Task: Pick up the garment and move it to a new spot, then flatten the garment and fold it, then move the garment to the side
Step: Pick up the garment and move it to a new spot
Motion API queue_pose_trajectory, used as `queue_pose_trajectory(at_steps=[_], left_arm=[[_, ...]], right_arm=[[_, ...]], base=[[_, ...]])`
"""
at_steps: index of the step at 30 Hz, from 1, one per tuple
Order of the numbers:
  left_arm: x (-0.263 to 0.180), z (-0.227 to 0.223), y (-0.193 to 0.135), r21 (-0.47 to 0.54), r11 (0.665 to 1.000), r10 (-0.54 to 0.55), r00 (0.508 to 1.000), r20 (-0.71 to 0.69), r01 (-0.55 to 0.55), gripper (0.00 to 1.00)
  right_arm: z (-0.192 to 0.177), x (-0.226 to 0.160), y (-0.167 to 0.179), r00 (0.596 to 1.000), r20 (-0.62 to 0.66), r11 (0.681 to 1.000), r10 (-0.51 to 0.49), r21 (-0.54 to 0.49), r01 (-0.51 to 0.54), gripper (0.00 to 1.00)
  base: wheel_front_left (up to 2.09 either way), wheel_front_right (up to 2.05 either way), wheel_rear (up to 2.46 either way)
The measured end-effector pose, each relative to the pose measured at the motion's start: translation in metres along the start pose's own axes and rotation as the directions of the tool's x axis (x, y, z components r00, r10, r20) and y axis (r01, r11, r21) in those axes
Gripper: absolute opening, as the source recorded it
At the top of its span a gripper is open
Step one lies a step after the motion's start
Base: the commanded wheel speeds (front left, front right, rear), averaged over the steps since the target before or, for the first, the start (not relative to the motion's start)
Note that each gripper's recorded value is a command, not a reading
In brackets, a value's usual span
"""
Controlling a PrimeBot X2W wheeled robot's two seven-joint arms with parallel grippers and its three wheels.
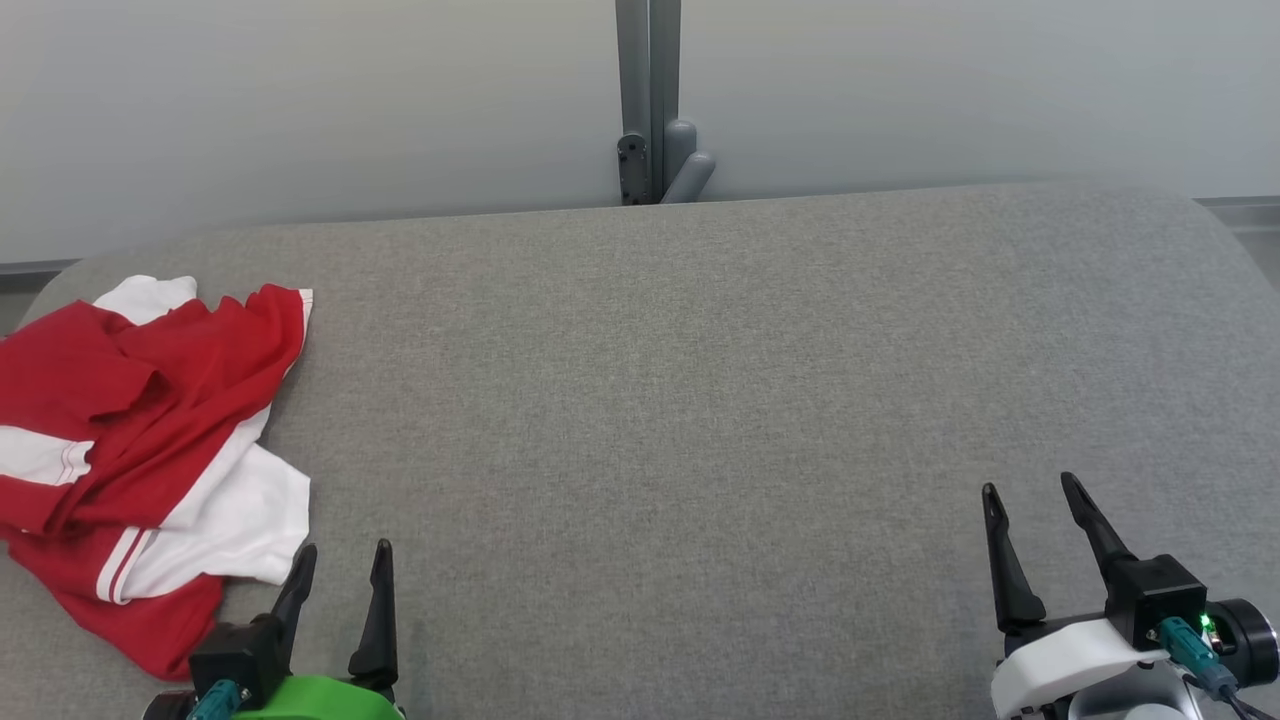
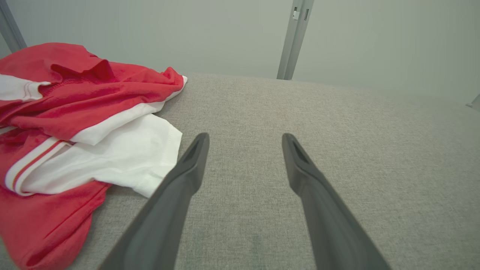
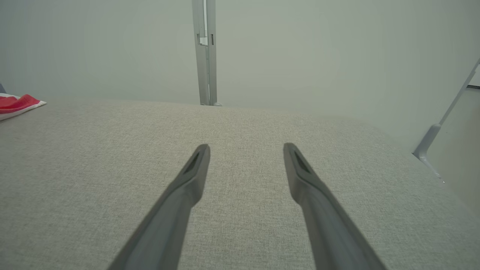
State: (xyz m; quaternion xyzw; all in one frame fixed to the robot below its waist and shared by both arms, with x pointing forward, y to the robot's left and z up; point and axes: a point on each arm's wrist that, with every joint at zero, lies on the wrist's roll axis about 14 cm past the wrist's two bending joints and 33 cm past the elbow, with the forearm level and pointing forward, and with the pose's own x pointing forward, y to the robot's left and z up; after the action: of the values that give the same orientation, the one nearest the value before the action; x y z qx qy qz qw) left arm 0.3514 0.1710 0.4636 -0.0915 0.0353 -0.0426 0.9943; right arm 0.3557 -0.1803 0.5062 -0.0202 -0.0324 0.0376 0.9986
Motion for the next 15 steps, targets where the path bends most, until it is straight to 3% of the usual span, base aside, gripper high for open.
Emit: queue_pose_trajectory(at_steps=[8,15], left_arm=[[-0.011,0.004,0.017,0.001,0.999,0.052,0.999,0.015,-0.052,1.0],[-0.041,0.01,0.057,-0.006,0.982,0.187,0.982,0.041,-0.186,1.0]], right_arm=[[0.0,0.01,0.029,0.996,0.004,0.996,0.089,0.015,-0.089,1.0],[0.0,0.023,0.076,0.973,0.008,0.973,0.229,0.029,-0.23,1.0]], base=[[0.0,0.0,0.0],[0.0,0.0,0.0]])
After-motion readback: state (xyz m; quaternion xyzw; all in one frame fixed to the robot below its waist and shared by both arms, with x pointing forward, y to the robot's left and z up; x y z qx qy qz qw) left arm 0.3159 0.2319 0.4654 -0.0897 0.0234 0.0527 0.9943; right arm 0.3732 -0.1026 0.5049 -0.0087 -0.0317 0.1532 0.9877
